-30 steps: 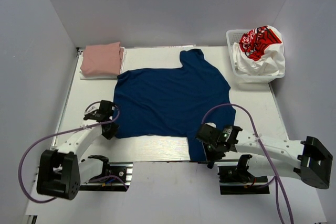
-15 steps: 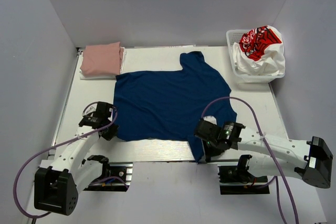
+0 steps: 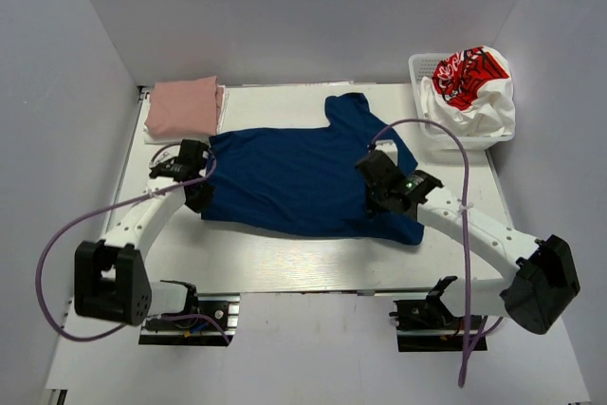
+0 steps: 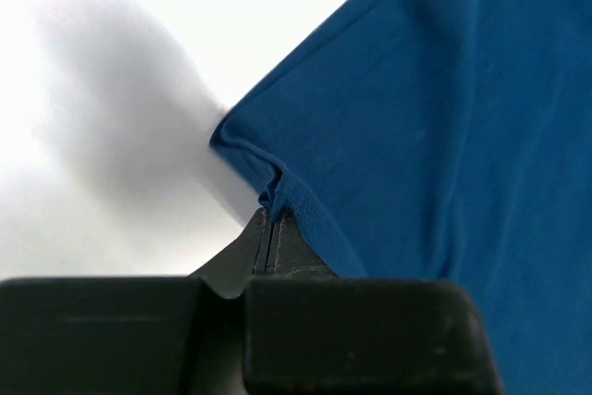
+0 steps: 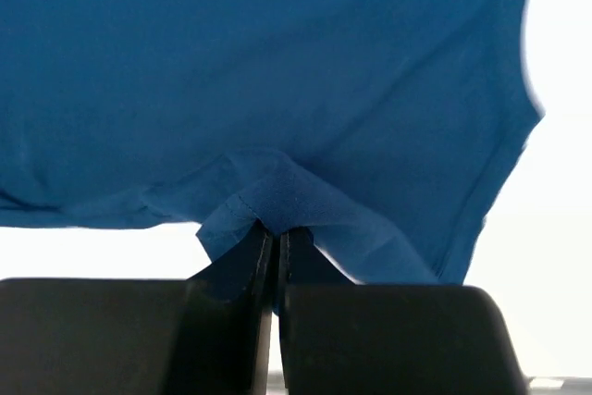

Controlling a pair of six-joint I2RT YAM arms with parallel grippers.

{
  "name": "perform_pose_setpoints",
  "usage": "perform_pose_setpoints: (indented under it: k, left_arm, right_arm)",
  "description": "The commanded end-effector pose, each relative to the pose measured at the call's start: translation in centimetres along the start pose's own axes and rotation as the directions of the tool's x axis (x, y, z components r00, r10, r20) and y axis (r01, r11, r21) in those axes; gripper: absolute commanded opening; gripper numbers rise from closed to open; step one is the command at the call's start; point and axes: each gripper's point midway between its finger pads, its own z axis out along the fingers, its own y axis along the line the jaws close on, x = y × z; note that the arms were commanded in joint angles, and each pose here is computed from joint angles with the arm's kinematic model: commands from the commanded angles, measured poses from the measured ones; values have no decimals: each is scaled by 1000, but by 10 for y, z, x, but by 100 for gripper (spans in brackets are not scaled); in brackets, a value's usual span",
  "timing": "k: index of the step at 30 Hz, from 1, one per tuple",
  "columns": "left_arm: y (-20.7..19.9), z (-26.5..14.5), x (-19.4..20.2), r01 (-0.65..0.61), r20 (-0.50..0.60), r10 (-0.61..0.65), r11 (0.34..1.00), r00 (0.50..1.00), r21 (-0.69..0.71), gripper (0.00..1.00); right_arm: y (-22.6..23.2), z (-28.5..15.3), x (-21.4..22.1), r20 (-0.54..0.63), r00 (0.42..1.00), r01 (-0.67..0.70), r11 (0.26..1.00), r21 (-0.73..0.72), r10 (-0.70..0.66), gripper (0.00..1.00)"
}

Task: Fold and stack the t-shirts

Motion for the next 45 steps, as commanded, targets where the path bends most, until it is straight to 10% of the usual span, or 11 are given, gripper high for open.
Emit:
perform_pose_setpoints:
  k: [1, 15, 20, 23, 27, 28, 30, 36, 45]
  left_arm:
    - [-7, 0, -30, 34, 79, -28, 997, 996, -67, 0]
    - [-72, 50, -71, 6, 59, -1, 995, 998, -96, 0]
    - [-94, 77, -75, -37, 30, 41, 993, 999, -116, 57]
    - [-96, 82, -74, -51, 14, 53, 991, 999, -122, 69]
    - [-89, 75, -78, -55, 31, 61, 987, 998, -152, 83]
    - [-86, 70, -80, -52, 45, 59, 988, 997, -149, 85]
    - [-82, 63, -82, -49, 57, 58, 987, 997, -150, 91]
    - [-78, 36, -87, -17, 95, 26, 996, 995, -92, 100]
    - [-96, 49, -57, -106, -1, 106, 994, 994, 16, 100]
  right_arm:
    - [-14, 1, -65, 155, 988, -1, 999, 37, -5, 0]
    - [-30, 84, -147, 160, 983, 94, 996, -8, -92, 0]
    - [-39, 131, -179, 113, 950, 292, 956, 13, -292, 0]
    - [-45, 168, -187, 84, 898, 431, 902, 26, -432, 0]
    - [-42, 189, -203, 13, 888, 459, 888, -8, -459, 31]
    - [-41, 194, -191, -23, 891, 454, 891, -22, -454, 70]
    - [-39, 180, -204, 34, 912, 410, 912, -11, -409, 90]
    - [-56, 135, -178, 147, 973, 174, 984, 50, -179, 90]
    - [-38, 152, -112, 5, 998, 66, 994, -92, -66, 90]
